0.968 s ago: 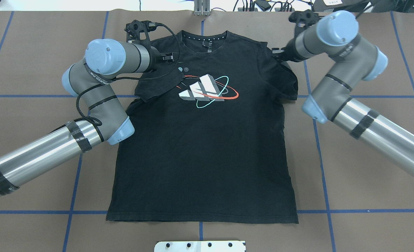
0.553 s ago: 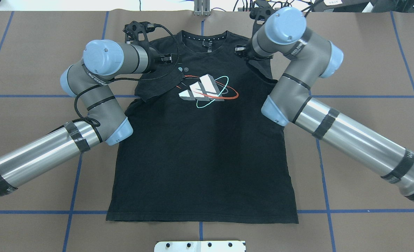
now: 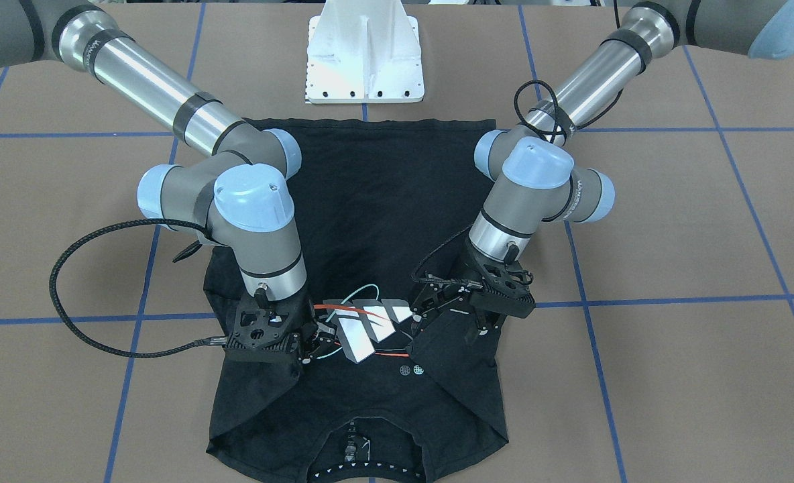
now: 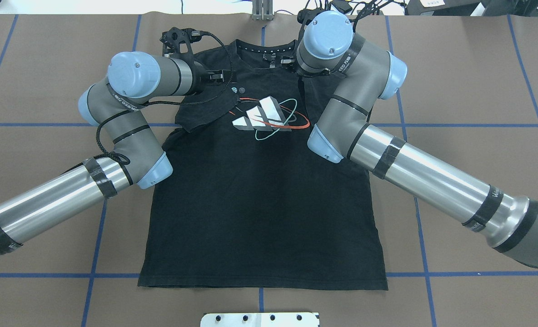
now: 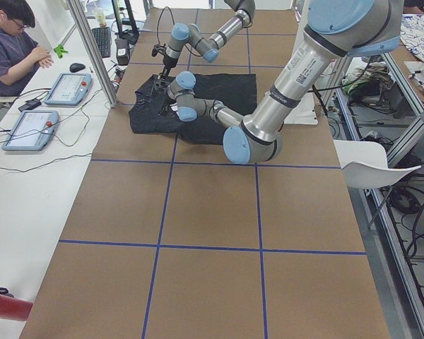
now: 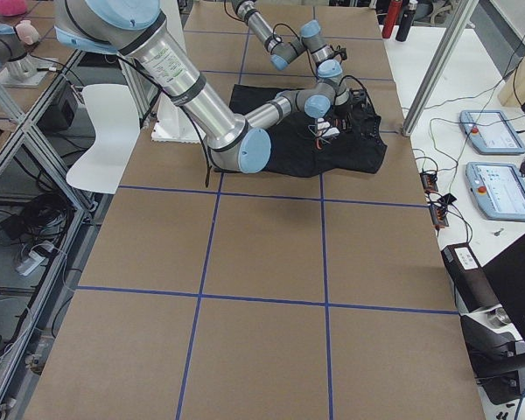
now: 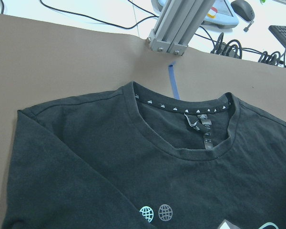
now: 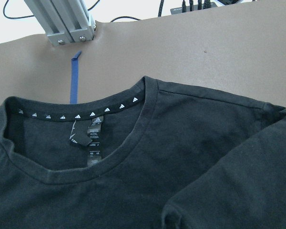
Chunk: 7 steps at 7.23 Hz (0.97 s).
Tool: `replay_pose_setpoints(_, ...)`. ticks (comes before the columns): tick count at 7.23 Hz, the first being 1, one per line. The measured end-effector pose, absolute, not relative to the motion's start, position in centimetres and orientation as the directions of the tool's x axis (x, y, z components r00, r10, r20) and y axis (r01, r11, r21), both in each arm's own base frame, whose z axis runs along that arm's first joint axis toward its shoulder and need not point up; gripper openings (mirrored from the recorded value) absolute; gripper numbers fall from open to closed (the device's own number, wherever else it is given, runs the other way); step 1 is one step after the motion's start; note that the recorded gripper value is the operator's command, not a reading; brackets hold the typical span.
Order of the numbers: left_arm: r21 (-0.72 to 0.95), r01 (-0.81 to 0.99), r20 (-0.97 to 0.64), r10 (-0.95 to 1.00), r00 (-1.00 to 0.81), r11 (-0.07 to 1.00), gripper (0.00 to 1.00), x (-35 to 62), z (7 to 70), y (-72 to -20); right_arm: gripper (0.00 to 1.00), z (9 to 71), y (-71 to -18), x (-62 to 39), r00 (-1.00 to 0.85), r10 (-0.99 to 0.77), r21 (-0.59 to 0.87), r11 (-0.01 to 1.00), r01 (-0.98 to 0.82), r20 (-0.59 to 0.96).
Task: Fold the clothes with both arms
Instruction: 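Pull both grippers back toward the shirt hem nearest the robot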
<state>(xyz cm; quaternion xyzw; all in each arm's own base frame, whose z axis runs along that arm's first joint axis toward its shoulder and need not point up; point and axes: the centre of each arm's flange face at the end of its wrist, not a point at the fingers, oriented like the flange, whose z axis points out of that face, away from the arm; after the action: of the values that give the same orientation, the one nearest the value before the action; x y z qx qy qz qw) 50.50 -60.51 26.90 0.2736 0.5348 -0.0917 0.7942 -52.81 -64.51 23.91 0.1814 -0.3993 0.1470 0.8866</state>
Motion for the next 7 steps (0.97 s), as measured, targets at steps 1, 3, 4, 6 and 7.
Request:
replay_pose_setpoints(1,0.337,0.438,-0.9,0.147,0.411,0.833,1.0,50.5,26.9,-60.5,1.0,23.8,-64.4,-53.2,0.641,0.116,0.21,0.889,-0.408,0.758)
replay_pose_setpoints(3,0.337,0.439,-0.9,0.148,0.41,0.833,1.0,50.5,26.8,-60.5,1.0,23.4,-64.1,-53.4,0.639,0.113,0.212,0.888,-0.409,0.761)
replay_pose_setpoints(4,0.338,0.44,-0.9,0.149,0.409,0.832,1.0,50.4,26.7,-60.4,1.0,23.3,-63.9,-52.9,0.632,0.11,0.197,0.897,-0.395,0.767)
replay_pose_setpoints(6,0.339,0.44,-0.901,0.151,0.407,0.831,1.0,48.9,28.1,-58.9,1.0,24.8,-61.1,-49.3,0.627,0.108,0.169,0.915,-0.366,0.771)
replay_pose_setpoints(7,0.337,0.438,-0.901,0.151,0.407,0.834,1.0,47.4,29.8,-57.3,1.0,26.6,-57.9,-46.5,0.626,0.102,0.167,0.919,-0.357,0.774)
